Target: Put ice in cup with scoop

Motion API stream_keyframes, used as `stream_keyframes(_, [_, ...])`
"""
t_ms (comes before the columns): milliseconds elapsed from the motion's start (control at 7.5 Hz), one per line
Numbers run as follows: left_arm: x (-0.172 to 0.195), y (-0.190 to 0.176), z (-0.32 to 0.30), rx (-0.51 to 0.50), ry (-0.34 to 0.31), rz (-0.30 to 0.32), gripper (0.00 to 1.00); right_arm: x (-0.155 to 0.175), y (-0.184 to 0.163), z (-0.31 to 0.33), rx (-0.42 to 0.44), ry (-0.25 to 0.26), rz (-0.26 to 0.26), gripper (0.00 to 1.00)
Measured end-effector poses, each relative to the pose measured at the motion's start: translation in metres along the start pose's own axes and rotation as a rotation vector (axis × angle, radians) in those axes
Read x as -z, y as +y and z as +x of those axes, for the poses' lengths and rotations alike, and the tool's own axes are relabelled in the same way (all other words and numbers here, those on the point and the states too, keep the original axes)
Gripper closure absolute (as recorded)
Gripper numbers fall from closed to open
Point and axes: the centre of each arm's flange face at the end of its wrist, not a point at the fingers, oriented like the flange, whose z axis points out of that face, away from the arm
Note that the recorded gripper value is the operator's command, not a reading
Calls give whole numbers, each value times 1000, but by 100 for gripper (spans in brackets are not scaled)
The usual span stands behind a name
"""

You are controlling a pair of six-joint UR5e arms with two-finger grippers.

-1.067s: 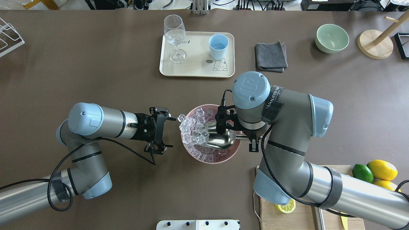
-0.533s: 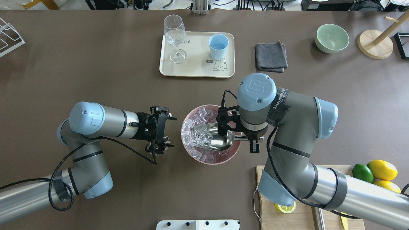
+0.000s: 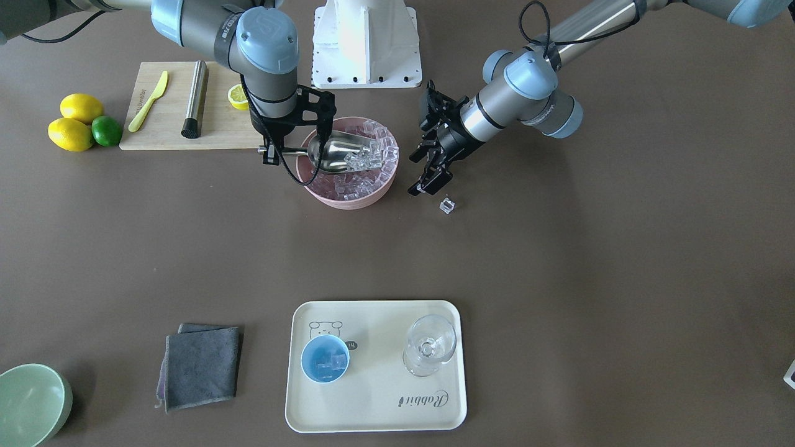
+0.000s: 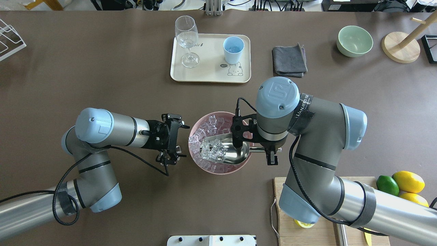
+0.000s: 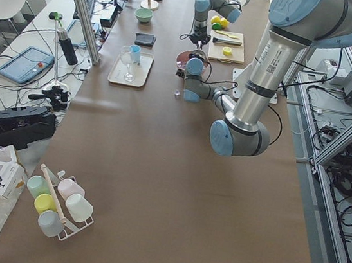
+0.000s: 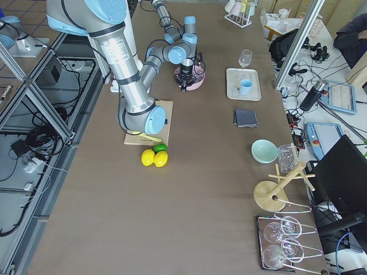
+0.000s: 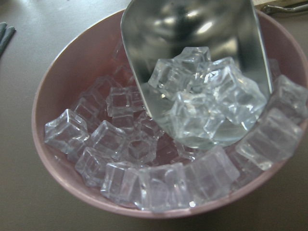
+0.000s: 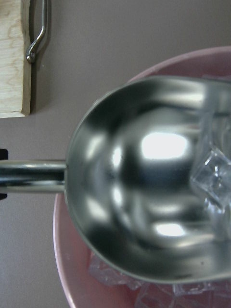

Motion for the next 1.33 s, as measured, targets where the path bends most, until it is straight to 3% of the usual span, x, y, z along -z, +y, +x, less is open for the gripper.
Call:
stream_keyframes(800, [3,3,1,0,3,-2,2,29,16,-17,21,-21,69,100])
stream_keyframes(1333, [12,10,8,5,58,7,2,54,46,15,-76,-80,121,100])
